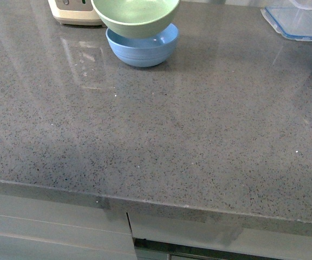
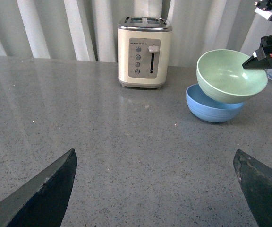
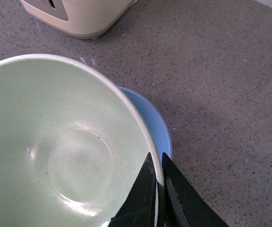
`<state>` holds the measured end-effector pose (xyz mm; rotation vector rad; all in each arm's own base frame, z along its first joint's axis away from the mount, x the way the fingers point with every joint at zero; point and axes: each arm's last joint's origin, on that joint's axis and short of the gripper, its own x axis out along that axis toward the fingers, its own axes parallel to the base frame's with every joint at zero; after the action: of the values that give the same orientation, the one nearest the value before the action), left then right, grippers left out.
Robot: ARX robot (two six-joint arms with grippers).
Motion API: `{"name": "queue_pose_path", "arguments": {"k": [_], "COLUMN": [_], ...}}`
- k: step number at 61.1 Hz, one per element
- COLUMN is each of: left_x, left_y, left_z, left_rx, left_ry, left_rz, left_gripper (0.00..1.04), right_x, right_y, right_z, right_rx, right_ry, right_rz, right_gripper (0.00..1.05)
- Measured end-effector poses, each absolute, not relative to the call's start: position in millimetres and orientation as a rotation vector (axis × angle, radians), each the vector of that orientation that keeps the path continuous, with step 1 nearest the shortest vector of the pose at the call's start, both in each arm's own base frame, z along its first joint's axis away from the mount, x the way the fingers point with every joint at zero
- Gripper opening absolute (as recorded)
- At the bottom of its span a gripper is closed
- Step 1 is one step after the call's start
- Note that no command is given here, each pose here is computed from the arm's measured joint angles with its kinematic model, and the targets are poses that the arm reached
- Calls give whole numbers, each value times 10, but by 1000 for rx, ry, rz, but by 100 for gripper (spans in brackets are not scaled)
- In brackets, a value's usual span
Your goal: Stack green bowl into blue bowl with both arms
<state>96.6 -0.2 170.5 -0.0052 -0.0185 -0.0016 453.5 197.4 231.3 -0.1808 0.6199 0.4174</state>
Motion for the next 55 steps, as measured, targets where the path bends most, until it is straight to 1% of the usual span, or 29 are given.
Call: {"name": "queue_pose_path", "arguments": {"k": [20,49,50,51,55], "left_x": [966,966,966,966,966], "left_y": [-2,-2,-2,-2,-2], "left_z": [1705,1705,1705,1705,1705], "left_rx": [-5,-5,-5,-5,-5], "left_ry": [-18,-18,-18,-18,-18], "left_rz": [-1,-2,-2,-2,-2], "left_gripper": [98,98,98,98,98], "right_x": [4596,4709,4711,4711,4713], "right_y": [2060,2039,2036,2036,2033], "right_z": [2174,2155,2155,2156,2156], "right_rx": [-194,-219,-225,-227,-226], "right_ry": [632,610,608,607,607], "right_rz": [428,436,438,438,439], "right_gripper": [1,1,1,4,18]}}
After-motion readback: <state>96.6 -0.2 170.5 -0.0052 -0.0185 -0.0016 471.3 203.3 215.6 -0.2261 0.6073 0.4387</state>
